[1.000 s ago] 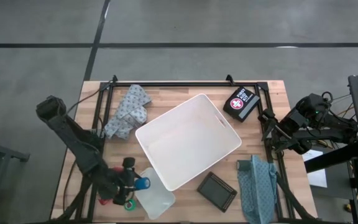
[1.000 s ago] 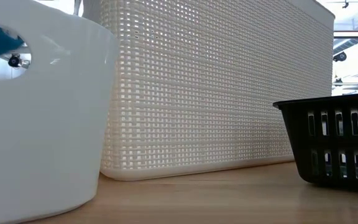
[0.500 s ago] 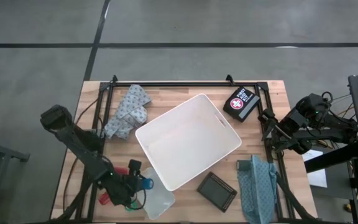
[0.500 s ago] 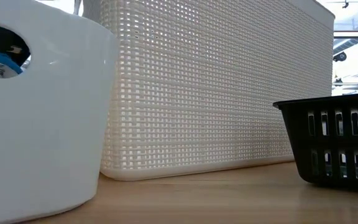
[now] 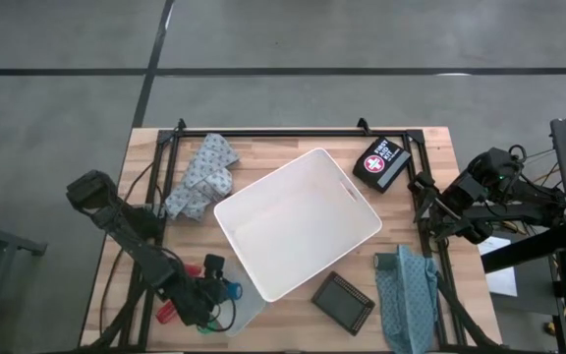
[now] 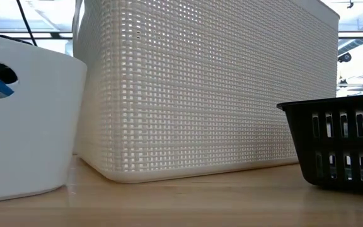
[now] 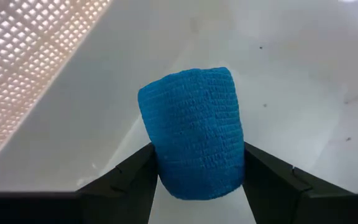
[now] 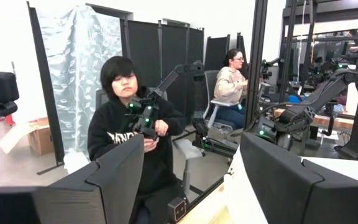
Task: Pick & place medical supplies in basket/bin
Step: Put the blue bandage into the white bin, then put the green bandage into the white bin
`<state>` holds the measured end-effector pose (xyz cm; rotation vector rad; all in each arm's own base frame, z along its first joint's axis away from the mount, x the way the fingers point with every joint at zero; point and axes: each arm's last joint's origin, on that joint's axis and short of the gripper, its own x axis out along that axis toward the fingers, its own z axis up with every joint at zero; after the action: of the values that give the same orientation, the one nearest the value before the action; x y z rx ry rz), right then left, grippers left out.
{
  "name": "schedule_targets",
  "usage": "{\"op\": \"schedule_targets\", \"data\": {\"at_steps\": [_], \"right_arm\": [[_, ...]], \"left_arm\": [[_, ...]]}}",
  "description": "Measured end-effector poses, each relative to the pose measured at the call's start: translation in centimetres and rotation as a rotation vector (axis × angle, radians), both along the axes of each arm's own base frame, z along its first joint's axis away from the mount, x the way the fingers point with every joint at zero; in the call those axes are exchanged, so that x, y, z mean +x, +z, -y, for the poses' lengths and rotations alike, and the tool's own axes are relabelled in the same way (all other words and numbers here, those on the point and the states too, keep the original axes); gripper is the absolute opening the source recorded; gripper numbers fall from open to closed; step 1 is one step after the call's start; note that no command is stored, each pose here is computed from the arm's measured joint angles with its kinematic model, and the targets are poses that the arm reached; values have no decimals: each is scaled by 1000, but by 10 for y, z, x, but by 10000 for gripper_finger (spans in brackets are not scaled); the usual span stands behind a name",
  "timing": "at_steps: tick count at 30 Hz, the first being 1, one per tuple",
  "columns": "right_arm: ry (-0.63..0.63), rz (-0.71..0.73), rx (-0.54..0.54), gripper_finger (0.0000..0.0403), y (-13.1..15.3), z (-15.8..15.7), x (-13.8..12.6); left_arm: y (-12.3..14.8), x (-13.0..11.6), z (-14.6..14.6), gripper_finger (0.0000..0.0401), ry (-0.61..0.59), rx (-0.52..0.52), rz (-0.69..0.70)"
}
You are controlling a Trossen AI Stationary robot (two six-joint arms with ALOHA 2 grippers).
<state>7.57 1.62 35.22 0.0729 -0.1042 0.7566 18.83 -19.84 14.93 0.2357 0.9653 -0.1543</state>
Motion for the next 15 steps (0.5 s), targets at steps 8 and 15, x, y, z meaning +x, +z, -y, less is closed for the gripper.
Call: {"op": "schedule_targets", "data": {"at_steps": [8, 15], "right_arm": [[0, 0, 0, 262, 0, 0, 0], [0, 0, 0, 260, 0, 0, 0]], "left_arm": [[0, 0, -2, 239, 62, -20, -3], [0, 0, -2, 288, 83, -30, -1]]}}
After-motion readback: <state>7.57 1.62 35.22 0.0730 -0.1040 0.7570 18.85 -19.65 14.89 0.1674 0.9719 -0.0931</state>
